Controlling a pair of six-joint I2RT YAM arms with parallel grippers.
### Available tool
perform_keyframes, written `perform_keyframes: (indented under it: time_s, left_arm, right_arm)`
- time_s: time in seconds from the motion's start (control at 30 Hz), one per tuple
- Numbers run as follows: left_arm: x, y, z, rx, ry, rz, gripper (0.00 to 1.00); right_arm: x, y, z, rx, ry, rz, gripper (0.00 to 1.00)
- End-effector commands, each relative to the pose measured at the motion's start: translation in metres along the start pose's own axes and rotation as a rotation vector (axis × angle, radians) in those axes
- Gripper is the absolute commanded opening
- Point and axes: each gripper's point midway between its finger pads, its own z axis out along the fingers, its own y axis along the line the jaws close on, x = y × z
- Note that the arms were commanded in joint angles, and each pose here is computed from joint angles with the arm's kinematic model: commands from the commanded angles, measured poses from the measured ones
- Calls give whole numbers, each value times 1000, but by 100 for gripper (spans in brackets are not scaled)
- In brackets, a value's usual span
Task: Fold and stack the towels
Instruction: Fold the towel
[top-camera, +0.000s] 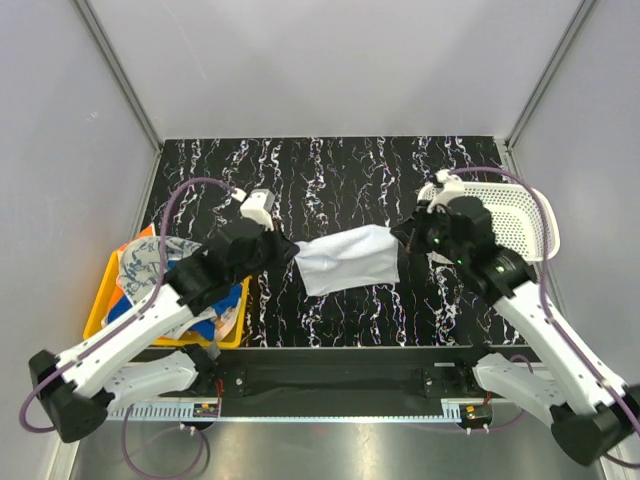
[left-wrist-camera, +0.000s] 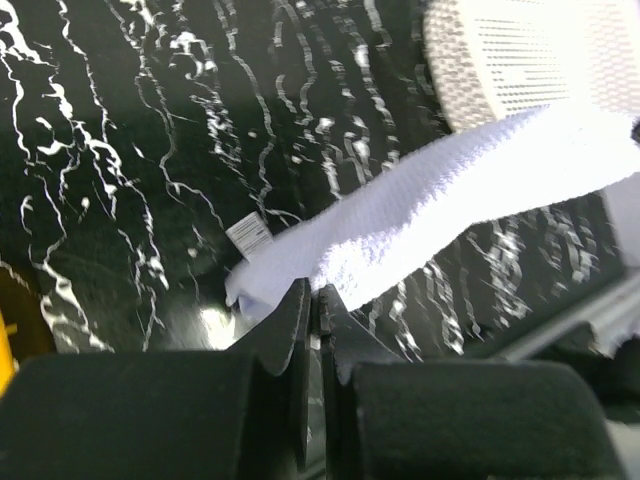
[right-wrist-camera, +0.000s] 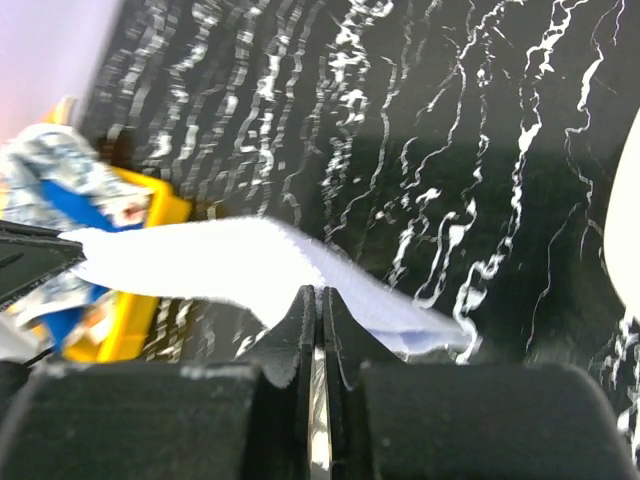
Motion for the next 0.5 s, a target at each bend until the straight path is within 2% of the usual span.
perform_keyframes:
  time_s: [0.0,0.1,0.2,0.3,0.33,0.47]
  left_arm:
    - [-14,-1,-38,-17,-80,-34,0]
    - [-25,-5,-55,-9,-96,-43,0]
    - [-31,0,-48,-64,-91,-28,0]
    - [-34,12,-26,-113,-47,-23,0]
    - [-27,19,-8,-133,-4,-18,0]
    - [-39,48,50,-139,42,-68,0]
  right_arm:
    - [2,8,-34,-10,-3,47,0]
    - [-11,18,-54,-38,-31,66,0]
    - [-14,15,-43,-12,-22,68,0]
    - [-7,2,-10,55,17,57,0]
    - [0,-9,9,101,50,45,0]
    - [0,-35,70,167,76,20,0]
